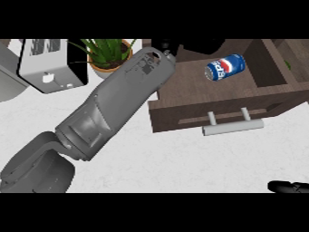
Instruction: Pick up the can, place it into the drawer and close the drawer
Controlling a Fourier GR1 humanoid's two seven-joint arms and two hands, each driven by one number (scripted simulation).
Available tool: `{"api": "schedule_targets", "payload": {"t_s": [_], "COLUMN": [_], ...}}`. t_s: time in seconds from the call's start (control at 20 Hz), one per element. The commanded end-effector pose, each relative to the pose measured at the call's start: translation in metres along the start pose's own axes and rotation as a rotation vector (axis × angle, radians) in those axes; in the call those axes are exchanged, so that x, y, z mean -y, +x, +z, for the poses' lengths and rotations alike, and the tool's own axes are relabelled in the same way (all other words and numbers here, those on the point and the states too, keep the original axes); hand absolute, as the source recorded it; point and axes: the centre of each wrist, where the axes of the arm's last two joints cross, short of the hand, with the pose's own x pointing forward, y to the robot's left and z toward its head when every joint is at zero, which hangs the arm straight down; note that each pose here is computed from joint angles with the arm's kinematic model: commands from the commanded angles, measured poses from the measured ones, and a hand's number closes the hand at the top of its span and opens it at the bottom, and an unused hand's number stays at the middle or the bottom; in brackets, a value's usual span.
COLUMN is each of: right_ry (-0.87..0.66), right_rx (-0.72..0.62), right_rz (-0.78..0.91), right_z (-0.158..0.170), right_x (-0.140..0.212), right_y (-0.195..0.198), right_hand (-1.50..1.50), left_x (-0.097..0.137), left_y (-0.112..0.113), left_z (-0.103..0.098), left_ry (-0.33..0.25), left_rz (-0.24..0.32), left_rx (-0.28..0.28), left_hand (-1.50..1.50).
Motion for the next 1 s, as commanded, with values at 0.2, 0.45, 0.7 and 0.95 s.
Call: {"api": "schedule_targets", "payload": {"t_s": [0.2,0.45,0.7,0.95], "right_ry": [0.009,0.013,0.035,0.105], "right_rx": [-0.011,0.041,0.144,0.181], "right_rz": [0.005,0.067,0.268,0.368], "right_z": [0.011,0.002,-0.006,-0.002], "right_x": [0.0,-0.004,0.002,-0.006], "right_y": [0.01,0.008,0.038,0.037], "right_hand": [-1.5,-1.5,-1.5,-1.5], "left_x": [0.001,0.001,0.0,0.003], "left_y": [0.001,-0.021,-0.022,0.005], "left_z": [-0.001,0.007,0.007,0.003], "left_ry": [0.056,0.065,0.097,0.073], "left_rz": [-0.012,0.03,0.069,0.144], "left_rx": [-0.007,-0.024,-0.042,-0.03], "left_hand": [-1.5,-1.5,-1.5,-1.5]}}
